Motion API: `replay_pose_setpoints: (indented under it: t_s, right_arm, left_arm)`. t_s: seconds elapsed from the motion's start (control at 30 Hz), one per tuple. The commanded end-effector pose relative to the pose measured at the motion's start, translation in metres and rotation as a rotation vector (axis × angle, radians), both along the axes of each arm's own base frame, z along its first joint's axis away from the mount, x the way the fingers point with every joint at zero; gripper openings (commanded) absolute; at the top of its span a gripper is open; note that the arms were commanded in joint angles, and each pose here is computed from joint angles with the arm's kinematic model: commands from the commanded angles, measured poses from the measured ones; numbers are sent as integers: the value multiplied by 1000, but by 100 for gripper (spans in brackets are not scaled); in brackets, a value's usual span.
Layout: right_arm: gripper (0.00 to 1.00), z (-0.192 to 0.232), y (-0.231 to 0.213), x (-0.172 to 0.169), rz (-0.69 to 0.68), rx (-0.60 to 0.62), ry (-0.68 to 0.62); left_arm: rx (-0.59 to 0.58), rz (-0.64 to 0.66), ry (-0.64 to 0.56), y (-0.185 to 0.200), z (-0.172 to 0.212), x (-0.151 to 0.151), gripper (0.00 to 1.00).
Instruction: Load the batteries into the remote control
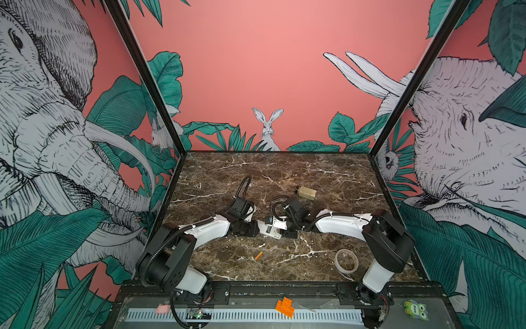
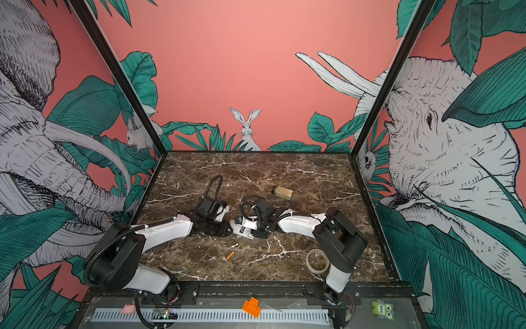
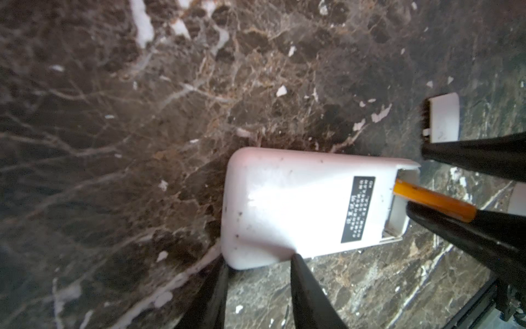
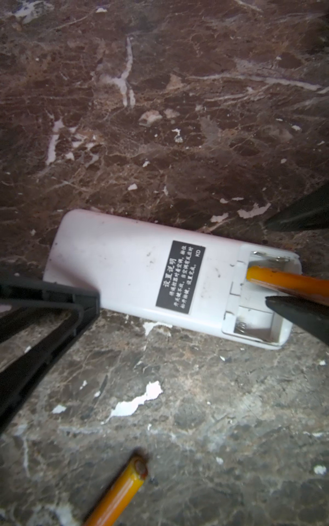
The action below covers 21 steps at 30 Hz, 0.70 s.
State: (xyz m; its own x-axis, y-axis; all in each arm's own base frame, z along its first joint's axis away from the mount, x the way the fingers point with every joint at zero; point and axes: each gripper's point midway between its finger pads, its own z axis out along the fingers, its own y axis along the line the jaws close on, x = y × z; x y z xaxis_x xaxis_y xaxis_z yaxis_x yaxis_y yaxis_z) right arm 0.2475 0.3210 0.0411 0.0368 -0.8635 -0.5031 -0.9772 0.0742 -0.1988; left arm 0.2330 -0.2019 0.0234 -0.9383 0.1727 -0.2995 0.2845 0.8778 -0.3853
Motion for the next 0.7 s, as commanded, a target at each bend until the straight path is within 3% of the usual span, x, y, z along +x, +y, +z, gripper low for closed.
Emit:
replay_pose_setpoints:
  t_s: [0.0, 0.67]
  right_arm:
    - [36, 9, -4, 1, -14, 21, -2]
    - [34, 11, -4, 7, -26, 34, 1]
  left_arm:
    - [96, -3, 115, 20, -32, -30, 38]
    - [92, -2, 118, 19, -35, -31, 37]
